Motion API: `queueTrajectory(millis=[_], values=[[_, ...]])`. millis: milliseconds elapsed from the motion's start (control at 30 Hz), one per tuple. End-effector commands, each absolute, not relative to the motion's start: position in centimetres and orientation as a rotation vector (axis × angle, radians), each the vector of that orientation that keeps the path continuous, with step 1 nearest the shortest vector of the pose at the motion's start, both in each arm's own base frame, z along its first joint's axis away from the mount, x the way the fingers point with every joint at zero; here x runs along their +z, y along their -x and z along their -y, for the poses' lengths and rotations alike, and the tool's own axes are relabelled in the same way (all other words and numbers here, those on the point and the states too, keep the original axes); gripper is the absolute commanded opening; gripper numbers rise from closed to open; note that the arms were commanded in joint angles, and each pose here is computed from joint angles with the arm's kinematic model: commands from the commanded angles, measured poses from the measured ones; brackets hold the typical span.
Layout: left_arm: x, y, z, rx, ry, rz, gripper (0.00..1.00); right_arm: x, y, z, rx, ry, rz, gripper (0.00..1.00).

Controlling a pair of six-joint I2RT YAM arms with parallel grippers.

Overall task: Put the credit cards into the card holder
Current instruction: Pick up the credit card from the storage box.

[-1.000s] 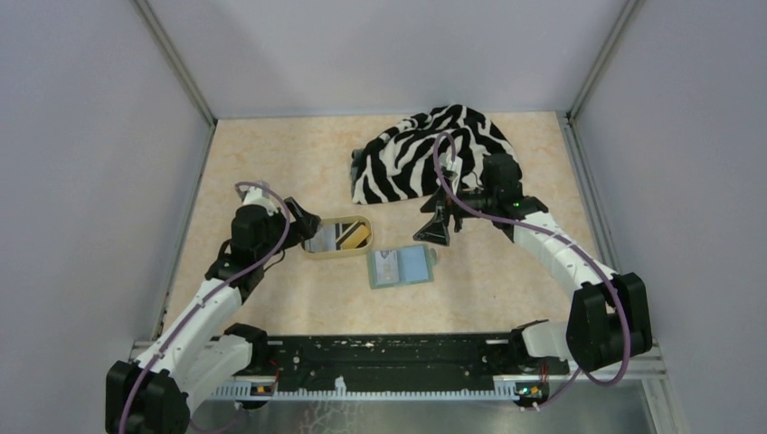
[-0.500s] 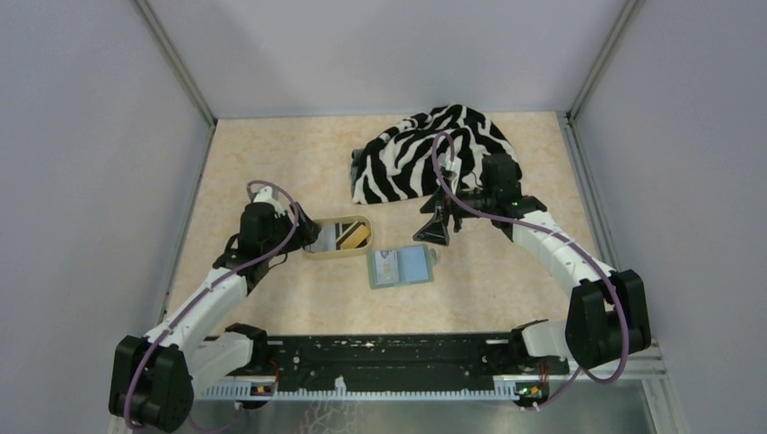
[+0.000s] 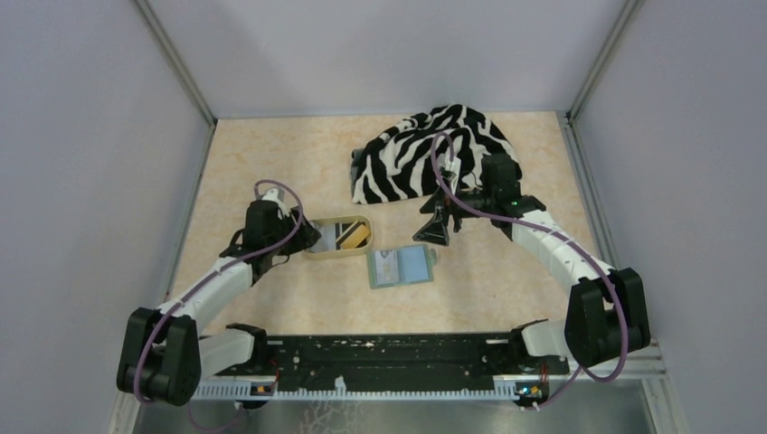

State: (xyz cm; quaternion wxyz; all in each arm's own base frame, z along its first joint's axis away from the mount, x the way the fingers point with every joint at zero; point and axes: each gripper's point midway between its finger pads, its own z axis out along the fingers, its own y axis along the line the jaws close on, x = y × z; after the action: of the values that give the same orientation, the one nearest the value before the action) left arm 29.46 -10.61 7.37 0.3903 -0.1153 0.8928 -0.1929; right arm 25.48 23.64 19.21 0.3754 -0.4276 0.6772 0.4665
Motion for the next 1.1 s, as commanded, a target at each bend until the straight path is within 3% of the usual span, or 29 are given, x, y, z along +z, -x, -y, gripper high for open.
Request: queueTrajectory(millis=[0, 633, 1067], values=[[8.7, -30.9, 11.3, -0.552, 0.258, -2.219, 0.63, 20.7, -26.0, -24.0, 1.184, 1.133, -1.65, 0.98], [6.8, -31.5, 12.3, -0.615, 0.277, -2.314, 0.6, 20.7, -26.0, -23.9, 1.184, 1.135, -1.647, 0.97], [8.0, -31.5, 12.1, -0.602, 0.279, -2.307, 0.5, 20.8, -26.0, -24.0, 1.186, 1.139, -1.642, 0.97]])
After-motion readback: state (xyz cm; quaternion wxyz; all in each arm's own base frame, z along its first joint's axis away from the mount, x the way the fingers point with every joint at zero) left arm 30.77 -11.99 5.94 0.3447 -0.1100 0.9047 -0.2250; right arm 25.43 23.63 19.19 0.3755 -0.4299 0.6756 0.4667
